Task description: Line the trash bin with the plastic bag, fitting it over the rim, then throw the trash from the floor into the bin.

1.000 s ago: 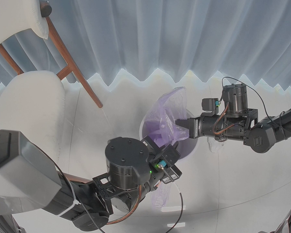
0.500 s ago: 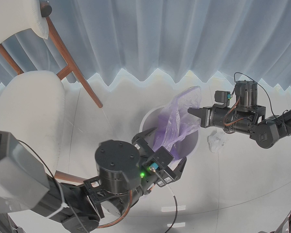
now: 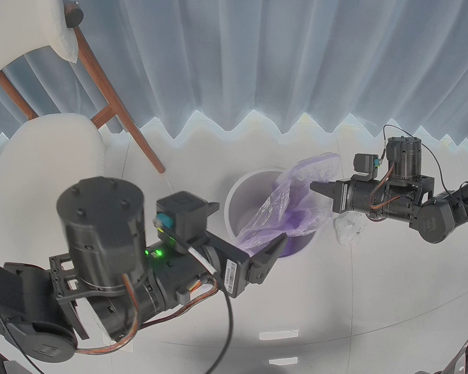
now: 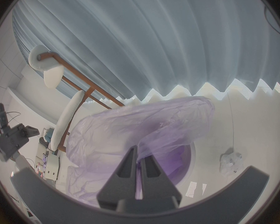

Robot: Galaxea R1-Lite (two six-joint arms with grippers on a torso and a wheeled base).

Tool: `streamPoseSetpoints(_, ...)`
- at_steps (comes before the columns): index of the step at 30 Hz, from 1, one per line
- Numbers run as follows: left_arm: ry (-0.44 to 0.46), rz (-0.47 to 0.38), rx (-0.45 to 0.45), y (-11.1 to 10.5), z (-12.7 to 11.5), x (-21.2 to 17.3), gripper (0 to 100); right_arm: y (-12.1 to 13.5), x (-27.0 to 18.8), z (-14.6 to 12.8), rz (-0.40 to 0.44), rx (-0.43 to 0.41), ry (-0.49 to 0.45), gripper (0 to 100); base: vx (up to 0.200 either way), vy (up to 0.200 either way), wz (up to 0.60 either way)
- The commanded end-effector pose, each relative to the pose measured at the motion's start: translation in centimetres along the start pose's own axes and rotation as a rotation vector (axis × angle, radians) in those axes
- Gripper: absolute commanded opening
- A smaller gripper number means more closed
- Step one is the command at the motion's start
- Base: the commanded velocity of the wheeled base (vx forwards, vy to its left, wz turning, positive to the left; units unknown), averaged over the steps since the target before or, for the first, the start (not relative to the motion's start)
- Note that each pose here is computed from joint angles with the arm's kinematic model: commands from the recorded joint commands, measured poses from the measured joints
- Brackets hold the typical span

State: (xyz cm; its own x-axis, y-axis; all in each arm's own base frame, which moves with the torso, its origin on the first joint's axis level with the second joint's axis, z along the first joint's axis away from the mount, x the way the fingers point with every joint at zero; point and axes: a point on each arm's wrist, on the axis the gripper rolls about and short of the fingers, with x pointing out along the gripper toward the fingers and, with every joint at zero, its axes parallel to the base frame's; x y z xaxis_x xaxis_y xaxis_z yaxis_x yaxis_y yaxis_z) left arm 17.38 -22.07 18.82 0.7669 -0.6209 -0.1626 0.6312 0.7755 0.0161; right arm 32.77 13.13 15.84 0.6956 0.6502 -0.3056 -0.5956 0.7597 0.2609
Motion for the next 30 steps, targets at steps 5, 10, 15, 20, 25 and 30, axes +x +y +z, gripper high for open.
streamPoseSetpoints(5,0.025,-0.185,-0.262,2.8,0.6,-1.0,100,0.6,-1.3,-1.0,0.013,-0.014,0.001,0,0.000,0.000,0.00)
streamPoseSetpoints(10,0.065,-0.227,-0.323,8.3,-2.3,-0.7,100,1.1,-1.7,-0.6,0.022,-0.026,-0.021,0,0.000,0.000,0.00)
streamPoseSetpoints(15,0.078,-0.202,-0.346,11.1,-4.3,1.3,100,1.3,-2.2,-0.7,0.019,-0.026,-0.020,0,0.000,0.000,0.00)
streamPoseSetpoints(20,0.043,-0.145,-0.337,10.9,-5.5,3.8,100,1.6,-2.3,-0.8,0.003,-0.029,-0.021,0,0.000,0.000,0.00)
streamPoseSetpoints(25,0.043,-0.264,-0.309,6.7,-7.2,6.3,100,2.1,-2.2,-1.6,-0.017,-0.022,0.001,0,0.000,0.000,0.00)
streamPoseSetpoints(30,0.059,-0.276,-0.306,6.1,-9.2,7.7,100,2.7,-2.1,-2.6,-0.005,-0.022,0.034,0,0.000,0.000,0.00)
